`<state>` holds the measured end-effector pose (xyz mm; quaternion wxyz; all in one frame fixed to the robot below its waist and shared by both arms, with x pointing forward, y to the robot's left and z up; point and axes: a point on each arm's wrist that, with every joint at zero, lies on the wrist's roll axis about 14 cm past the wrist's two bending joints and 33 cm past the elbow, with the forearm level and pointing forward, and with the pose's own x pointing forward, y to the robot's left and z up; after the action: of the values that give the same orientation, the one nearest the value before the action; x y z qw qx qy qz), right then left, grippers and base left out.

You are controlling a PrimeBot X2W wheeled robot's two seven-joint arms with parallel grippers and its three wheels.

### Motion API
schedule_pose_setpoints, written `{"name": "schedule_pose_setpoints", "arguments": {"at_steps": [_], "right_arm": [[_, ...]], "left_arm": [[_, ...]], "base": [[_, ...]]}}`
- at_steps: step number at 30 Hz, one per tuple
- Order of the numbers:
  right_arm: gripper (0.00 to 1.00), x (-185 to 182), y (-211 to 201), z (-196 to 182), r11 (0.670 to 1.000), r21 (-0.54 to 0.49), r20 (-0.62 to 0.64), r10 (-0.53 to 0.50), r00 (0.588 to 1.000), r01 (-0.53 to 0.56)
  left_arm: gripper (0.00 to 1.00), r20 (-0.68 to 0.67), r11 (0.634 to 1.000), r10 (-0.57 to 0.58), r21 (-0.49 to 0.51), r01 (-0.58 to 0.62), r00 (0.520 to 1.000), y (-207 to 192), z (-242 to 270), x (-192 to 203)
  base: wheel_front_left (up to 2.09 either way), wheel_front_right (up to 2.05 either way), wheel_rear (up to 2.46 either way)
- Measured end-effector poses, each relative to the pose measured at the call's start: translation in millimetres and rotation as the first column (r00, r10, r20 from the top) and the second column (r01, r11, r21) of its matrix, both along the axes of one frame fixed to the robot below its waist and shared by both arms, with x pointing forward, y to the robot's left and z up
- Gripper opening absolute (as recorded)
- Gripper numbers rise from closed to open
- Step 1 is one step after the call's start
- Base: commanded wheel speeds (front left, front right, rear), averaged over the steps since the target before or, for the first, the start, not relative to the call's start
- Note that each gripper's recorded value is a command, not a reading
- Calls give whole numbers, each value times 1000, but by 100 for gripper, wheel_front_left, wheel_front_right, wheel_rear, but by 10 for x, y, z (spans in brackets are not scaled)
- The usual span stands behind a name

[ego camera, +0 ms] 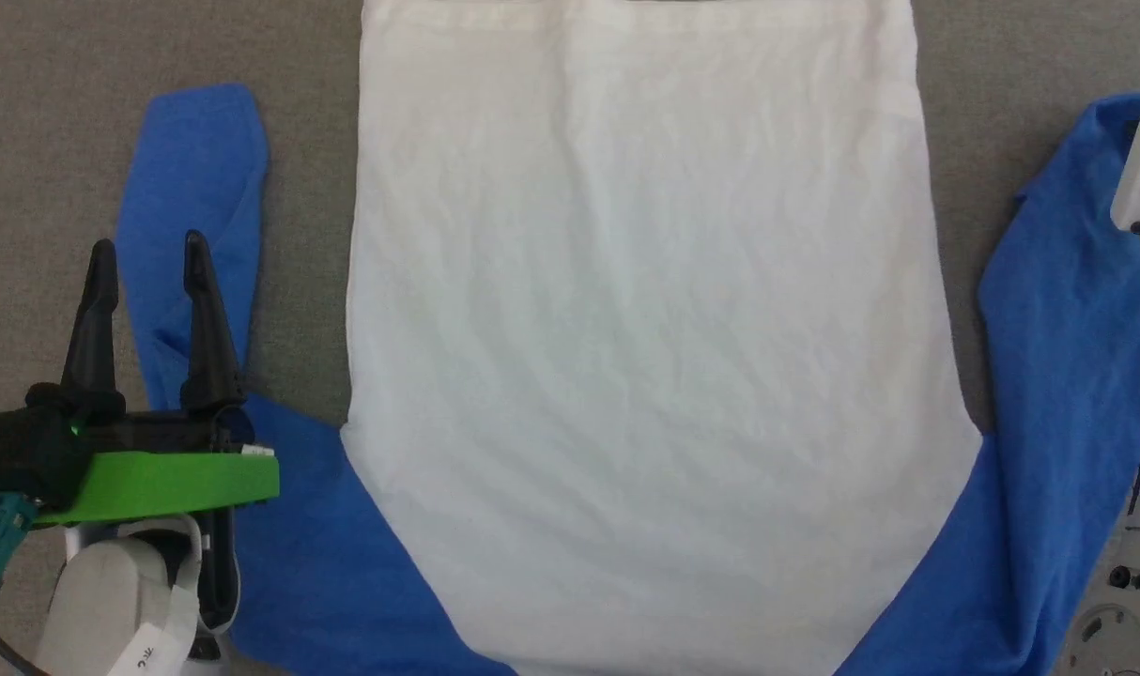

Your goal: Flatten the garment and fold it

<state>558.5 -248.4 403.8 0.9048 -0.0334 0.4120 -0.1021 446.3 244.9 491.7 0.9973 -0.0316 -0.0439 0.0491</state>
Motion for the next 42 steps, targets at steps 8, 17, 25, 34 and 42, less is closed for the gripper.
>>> {"name": "schedule_pose_setpoints", "arguments": {"at_steps": [8, 17, 25, 34, 42], "right_arm": [[0, 127, 178, -359, 999, 22, -10, 31, 999, -31], [0, -61, -256, -11, 998, 52, 131, -47, 990, 40], [0, -968, -1349, 583, 968, -31, 186, -239, 953, 249], [0, -1585, -1794, 1122, 936, -40, 282, -324, 903, 349], [0, -1461, -1321, 1372, 990, -44, 323, -111, 940, 132]], "left_arm": [[100, -43, 998, 43, 35, -42, 998, 175, -162, -34], [100, 9, 997, 70, 11, -71, 997, 196, 41, -167], [100, 64, 996, 91, -5, -91, 994, 181, 292, -450], [100, 136, 997, 79, -31, -75, 988, 89, 547, -652], [100, 171, 998, 63, -36, -58, 983, 17, 672, -757]], "base": [[0, 0, 0], [0, 0, 0], [0, 0, 0], [0, 0, 0], [0, 0, 0]]}}
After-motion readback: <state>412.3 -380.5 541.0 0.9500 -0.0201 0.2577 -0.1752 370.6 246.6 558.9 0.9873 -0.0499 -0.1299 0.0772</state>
